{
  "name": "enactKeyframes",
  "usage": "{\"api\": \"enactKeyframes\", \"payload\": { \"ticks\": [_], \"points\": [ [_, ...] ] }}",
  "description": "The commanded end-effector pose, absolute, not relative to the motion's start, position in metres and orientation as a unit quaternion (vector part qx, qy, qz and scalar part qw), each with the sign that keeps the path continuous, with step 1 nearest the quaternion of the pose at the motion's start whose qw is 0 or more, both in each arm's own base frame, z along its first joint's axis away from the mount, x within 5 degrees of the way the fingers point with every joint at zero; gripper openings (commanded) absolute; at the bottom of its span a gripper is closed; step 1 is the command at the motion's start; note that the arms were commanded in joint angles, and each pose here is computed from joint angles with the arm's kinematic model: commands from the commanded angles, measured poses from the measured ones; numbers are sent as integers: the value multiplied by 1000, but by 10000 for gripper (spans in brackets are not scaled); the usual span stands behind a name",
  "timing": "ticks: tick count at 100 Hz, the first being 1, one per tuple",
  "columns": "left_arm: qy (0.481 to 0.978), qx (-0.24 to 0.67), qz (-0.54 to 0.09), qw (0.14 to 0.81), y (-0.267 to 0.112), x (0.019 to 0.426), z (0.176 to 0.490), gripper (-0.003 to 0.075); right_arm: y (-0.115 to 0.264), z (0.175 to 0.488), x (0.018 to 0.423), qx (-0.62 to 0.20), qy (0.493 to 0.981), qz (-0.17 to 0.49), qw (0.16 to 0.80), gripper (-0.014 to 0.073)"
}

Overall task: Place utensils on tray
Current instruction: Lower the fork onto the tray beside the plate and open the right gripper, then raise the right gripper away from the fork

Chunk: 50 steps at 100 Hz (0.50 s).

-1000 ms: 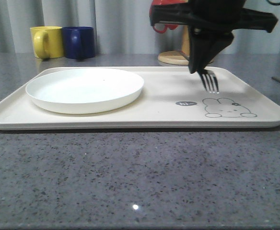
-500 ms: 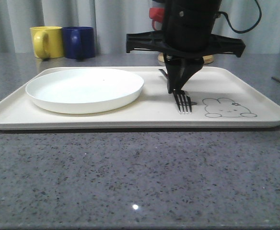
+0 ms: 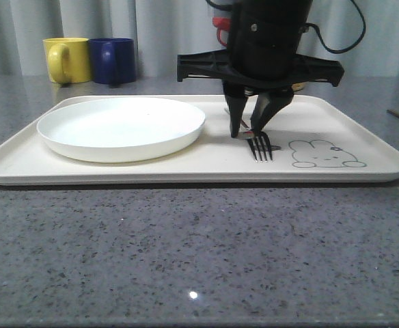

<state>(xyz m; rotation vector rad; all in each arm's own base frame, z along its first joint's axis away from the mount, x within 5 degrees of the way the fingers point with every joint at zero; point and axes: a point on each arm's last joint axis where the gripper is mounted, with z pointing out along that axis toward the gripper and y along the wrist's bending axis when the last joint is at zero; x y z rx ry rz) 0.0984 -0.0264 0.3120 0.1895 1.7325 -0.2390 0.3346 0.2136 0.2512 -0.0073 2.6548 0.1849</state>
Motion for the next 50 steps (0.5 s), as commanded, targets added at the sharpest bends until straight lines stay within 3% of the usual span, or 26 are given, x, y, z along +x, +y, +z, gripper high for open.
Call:
{"api": "enactKeyframes", "payload": {
  "ticks": [1,9,50],
  "points": [
    [727,72,-106,675,-25,99,328,-19,212,275,335,-4,958,84,276,439],
    [727,72,-106,675,-25,99,328,-19,212,277,336,-4,957,83,277,494],
    [727,72,-106,675,-25,99,328,-19,185,332,327,-49,939,76,332,495]
  ]
}}
